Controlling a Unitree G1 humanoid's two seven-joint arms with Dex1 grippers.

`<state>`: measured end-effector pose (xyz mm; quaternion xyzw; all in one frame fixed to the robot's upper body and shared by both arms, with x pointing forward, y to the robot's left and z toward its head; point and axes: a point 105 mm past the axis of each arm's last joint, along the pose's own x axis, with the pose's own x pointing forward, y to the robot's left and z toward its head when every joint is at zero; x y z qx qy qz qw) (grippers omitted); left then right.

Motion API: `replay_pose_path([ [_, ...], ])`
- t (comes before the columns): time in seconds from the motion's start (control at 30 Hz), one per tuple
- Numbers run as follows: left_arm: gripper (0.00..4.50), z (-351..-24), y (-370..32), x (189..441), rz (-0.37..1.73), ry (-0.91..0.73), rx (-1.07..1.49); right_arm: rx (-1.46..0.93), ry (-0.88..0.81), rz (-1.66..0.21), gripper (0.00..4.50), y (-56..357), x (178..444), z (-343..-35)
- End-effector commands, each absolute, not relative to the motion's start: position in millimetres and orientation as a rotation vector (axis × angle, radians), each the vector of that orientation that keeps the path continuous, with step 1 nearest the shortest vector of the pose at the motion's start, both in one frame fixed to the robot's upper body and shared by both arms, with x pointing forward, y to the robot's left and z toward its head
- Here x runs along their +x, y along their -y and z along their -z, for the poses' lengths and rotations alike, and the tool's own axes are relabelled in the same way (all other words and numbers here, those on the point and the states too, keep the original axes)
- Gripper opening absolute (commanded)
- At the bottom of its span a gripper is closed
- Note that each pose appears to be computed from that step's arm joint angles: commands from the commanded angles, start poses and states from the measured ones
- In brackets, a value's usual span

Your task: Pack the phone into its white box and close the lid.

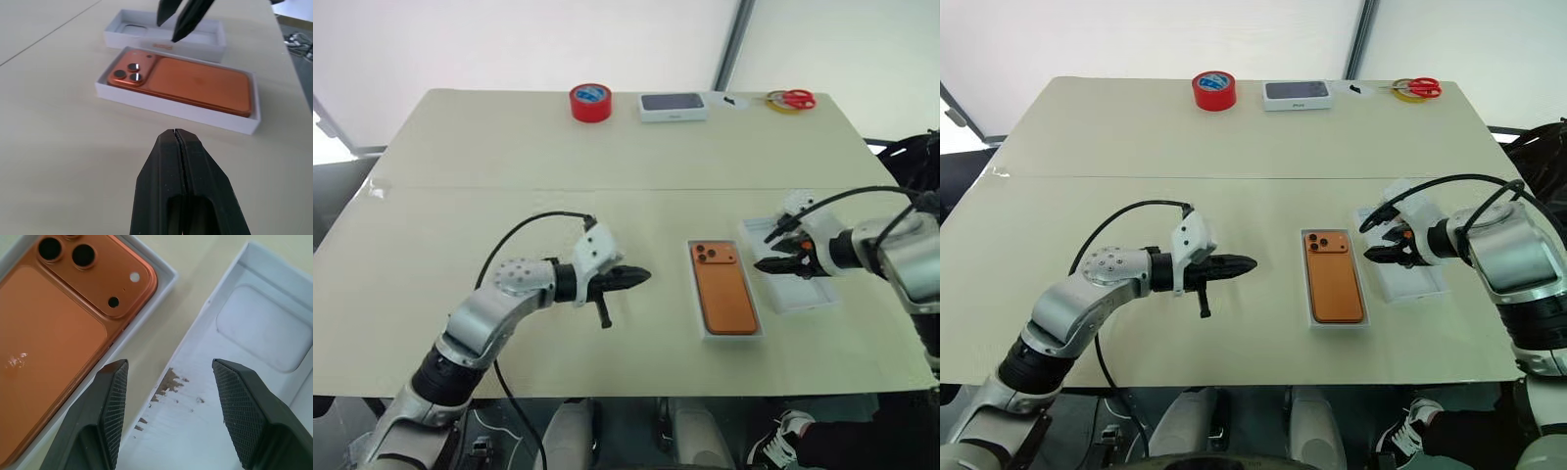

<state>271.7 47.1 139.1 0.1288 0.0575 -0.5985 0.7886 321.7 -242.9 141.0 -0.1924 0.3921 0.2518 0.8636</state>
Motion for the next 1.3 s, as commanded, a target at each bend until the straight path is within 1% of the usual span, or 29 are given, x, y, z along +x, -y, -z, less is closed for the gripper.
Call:
replay_pose_path([
  [0.03,0.00,-149,-42,257,1.369,-0.055,0.315,-0.396,-0.841,-0.448,2.86,247,328,-141],
  [0.13,0.00,-143,-42,250,1.404,-0.066,0.346,-0.325,-0.882,-0.421,2.86,242,329,-134],
  [0.17,0.00,-141,-42,249,1.408,-0.070,0.360,-0.309,-0.892,-0.423,2.62,240,329,-133],
  [0.23,0.00,-139,-43,248,1.409,-0.071,0.380,-0.307,-0.903,-0.397,2.01,241,330,-133],
  [0.3,0.00,-138,-43,248,1.402,-0.068,0.387,-0.305,-0.904,-0.363,0.91,244,332,-134],
  [0.37,0.00,-138,-44,249,1.394,-0.068,0.387,-0.287,-0.903,-0.342,0.05,247,334,-137],
  [0.5,0.00,-136,-46,251,1.378,-0.069,0.381,-0.241,-0.893,-0.322,0.05,248,335,-146],
  [0.6,0.00,-136,-51,253,1.344,-0.067,0.363,-0.196,-0.818,-0.321,0.05,246,342,-165],
  [0.63,0.00,-137,-56,256,1.316,-0.066,0.345,-0.151,-0.770,-0.333,0.05,243,346,-179],
  [0.7,0.00,-138,-67,263,1.249,-0.065,0.312,-0.036,-0.688,-0.382,0.05,234,351,-205],
  [0.73,0.00,-139,-75,269,1.203,-0.066,0.292,0.074,-0.654,-0.449,0.05,223,353,-219],
  [0.8,0.00,-140,-87,277,1.135,-0.071,0.267,0.206,-0.616,-0.597,0.05,199,352,-236],
  [0.87,0.00,-140,-94,282,1.098,-0.074,0.257,0.265,-0.599,-0.691,0.05,184,350,-244],
  [0.9,0.00,-141,-99,284,1.080,-0.074,0.249,0.320,-0.611,-0.768,0.05,170,348,-245],
  [1.0,0.00,-141,-106,289,1.045,-0.073,0.236,0.451,-0.657,-0.920,0.05,143,340,-246],
  [1.1,0.00,-142,-108,293,1.031,-0.068,0.237,0.510,-0.757,-1.063,0.05,111,319,-234],
  [1.17,0.00,-143,-107,295,1.030,-0.063,0.238,0.546,-0.773,-1.077,0.05,101,307,-227],
  [1.3,0.00,-144,-103,297,1.030,-0.056,0.235,0.593,-0.779,-1.035,0.05,91,304,-208],
])
